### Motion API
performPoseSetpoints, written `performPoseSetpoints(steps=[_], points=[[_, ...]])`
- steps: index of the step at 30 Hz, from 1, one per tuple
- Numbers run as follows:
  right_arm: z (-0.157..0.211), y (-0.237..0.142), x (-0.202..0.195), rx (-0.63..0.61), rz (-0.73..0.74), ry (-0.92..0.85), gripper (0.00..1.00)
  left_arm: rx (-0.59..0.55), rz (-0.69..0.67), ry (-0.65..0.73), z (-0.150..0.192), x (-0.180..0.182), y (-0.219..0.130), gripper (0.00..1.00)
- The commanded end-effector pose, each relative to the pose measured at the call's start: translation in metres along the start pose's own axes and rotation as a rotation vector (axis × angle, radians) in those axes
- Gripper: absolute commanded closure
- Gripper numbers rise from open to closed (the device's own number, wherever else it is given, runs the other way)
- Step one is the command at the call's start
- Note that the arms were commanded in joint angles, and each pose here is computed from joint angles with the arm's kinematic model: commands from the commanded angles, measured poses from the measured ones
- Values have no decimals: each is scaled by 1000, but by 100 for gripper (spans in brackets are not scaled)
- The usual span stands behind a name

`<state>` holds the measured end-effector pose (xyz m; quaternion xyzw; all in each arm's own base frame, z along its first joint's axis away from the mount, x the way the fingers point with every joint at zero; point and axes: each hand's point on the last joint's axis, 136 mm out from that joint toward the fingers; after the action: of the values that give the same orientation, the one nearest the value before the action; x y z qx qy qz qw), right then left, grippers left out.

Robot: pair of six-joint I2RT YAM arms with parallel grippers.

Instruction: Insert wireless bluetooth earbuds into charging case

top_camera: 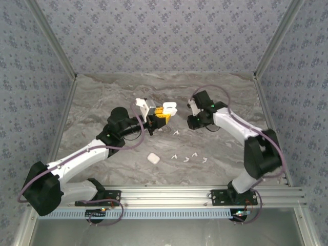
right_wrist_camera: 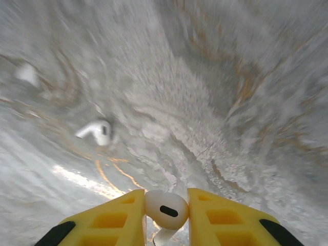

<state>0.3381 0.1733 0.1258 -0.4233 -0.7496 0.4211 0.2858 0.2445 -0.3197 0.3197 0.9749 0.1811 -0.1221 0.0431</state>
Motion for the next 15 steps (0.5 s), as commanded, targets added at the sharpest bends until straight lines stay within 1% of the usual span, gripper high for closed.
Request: performPoseSetpoints(steps=[1, 5, 9, 12, 15], points=[[-27, -46, 10, -176, -35, -32, 74, -78, 21, -4, -17, -4, 3, 100], [-56, -104, 26, -394, -96, -57, 74, -90, 17, -30, -18, 0, 9, 100], [-75, -160, 46, -588, -165, -102, 74, -100, 9, -53, -17, 4, 13, 100], [-82, -192, 60, -694, -202, -136, 74, -100, 6, -63, -16, 6, 15, 100], [-85, -217, 75, -776, -233, -179, 74, -98, 9, -70, -15, 6, 18, 100]])
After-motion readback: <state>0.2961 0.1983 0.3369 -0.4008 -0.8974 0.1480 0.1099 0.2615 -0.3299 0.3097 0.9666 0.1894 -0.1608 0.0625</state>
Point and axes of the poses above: each hand's point on the last joint's axis, 136 mm out from that joint toward the fingers, its own y axis out along the fingers, its own x axis along the line the jaws close on, z = x × y, and after that the axes turned 6 degrees about -y, right-handed
